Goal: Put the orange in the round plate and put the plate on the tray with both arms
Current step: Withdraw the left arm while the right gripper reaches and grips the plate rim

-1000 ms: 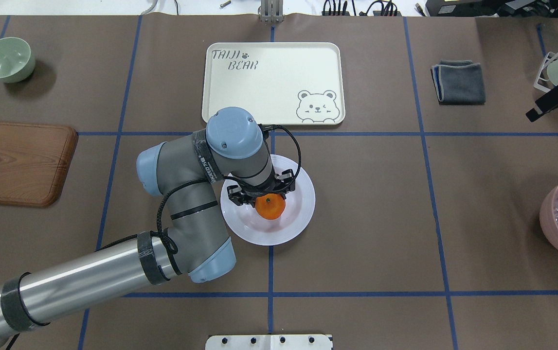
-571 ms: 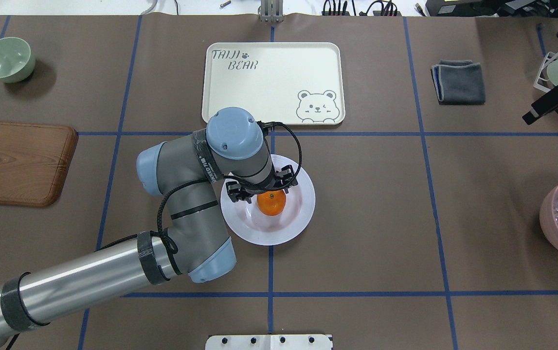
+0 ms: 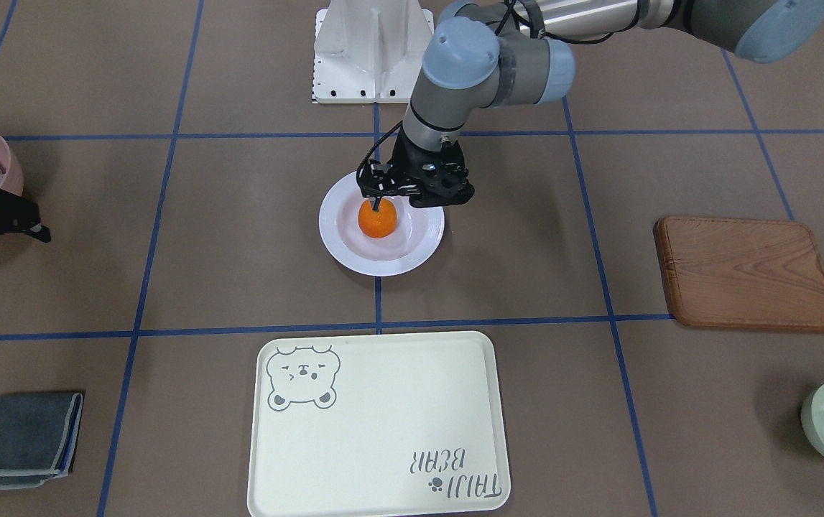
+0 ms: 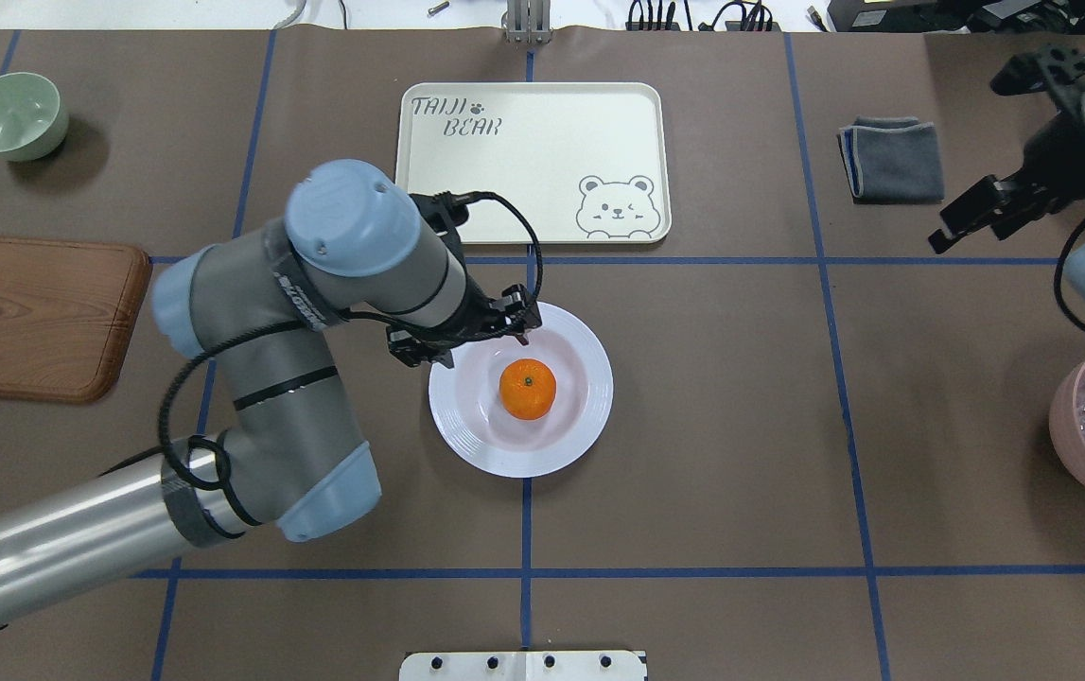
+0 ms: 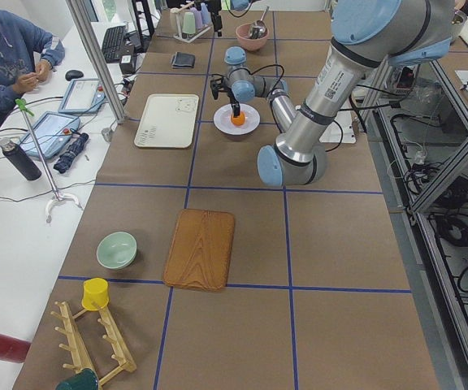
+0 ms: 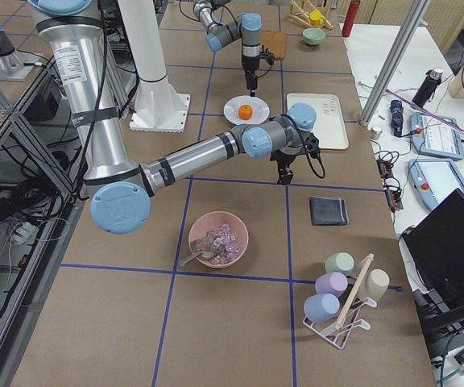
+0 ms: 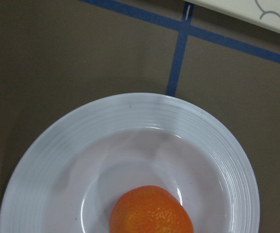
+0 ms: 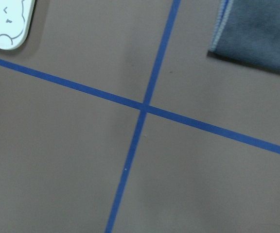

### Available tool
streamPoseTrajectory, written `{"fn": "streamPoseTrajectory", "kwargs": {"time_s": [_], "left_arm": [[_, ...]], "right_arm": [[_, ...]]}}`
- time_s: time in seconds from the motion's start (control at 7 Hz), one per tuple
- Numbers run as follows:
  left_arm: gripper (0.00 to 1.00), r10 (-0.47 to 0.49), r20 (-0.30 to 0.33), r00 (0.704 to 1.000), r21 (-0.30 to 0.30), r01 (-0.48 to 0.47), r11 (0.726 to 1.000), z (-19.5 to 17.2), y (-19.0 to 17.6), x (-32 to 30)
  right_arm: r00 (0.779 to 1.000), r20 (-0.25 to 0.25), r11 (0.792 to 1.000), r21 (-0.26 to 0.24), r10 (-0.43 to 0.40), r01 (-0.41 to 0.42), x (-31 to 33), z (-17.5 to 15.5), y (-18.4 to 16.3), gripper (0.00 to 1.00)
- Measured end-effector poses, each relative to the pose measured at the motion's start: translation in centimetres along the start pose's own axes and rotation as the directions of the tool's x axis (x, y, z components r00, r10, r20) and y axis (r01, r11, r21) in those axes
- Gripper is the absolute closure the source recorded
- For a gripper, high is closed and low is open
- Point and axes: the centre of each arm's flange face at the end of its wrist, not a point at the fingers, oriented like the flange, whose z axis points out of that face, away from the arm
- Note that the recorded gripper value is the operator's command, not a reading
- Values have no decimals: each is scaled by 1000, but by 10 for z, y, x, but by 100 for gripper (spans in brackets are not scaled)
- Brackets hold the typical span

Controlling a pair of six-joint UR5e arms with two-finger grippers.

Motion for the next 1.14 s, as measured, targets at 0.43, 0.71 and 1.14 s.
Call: {"fn": "streamPoseTrajectory", "kwargs": {"time_s": [0.43,0.71,1.14], "left_arm": [[11,-23,-6,1000,27,23,999,-37,-45,-47],[11,33,43,999,64,-35,997,-49,-87,-97],[11,42,59,997,55,-46,997,-66,-117,-134]], "right_arm": [[976,127,976,107,178,-192,-150,101,21,0],[913,250,920,146,322,-364,-260,145,41,0],[766,460,815,139,449,-562,-317,190,75,0]]}}
